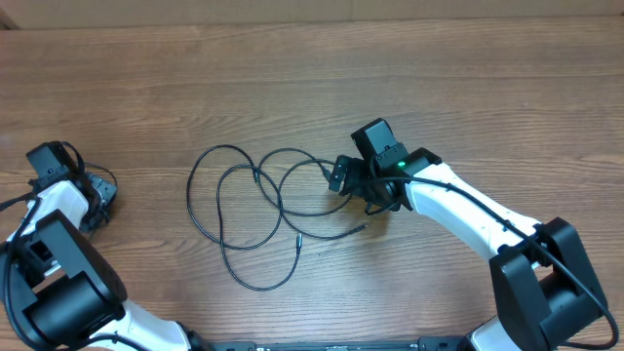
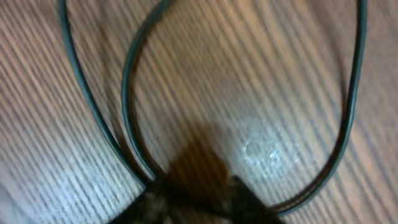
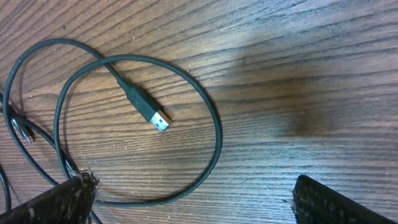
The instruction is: Untangle cables
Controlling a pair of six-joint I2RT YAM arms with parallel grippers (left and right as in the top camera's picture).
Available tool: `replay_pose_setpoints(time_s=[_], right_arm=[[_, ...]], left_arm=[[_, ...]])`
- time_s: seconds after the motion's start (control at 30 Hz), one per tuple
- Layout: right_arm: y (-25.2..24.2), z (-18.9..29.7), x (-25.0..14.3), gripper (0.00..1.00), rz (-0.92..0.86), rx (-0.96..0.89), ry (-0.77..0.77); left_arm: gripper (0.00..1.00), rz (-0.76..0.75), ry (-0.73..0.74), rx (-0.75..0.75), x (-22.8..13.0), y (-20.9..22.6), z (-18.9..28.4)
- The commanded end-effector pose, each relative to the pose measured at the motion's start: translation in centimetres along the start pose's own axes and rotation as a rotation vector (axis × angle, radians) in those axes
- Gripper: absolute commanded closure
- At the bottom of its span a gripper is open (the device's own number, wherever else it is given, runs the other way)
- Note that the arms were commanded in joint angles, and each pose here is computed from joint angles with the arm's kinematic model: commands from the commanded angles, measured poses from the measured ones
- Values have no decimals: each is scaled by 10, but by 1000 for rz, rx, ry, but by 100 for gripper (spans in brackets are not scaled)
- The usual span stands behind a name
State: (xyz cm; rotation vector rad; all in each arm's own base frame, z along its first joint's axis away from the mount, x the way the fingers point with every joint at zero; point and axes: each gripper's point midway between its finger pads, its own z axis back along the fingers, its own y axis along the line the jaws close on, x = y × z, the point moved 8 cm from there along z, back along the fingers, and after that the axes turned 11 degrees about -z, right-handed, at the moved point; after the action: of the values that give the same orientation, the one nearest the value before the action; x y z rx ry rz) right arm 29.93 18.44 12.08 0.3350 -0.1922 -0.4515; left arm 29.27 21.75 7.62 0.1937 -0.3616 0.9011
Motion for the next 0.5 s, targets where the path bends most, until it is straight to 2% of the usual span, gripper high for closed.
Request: replay_pose_setpoints(time_s=[0.0,0.1,0.2,0.33,0.37,0.47], right_arm=[[6,9,3,0,9,31,-19],[6,9,3,0,9,31,-19],[6,9,3,0,9,34,-21],[6,9,4,0,10,34,-21],[6,9,4,0,10,34,-21],[6,9,4,0,10,34,-21]], left_arm=[[53,7,83,38,0,6,-9],[48,7,82,37,18,2,5],[47,8,76,36,40,-1,25],[42,9,74,35,53,-2,39],[53,7,84,46,50,-1,39],[68,22,100,108,41,6,34]])
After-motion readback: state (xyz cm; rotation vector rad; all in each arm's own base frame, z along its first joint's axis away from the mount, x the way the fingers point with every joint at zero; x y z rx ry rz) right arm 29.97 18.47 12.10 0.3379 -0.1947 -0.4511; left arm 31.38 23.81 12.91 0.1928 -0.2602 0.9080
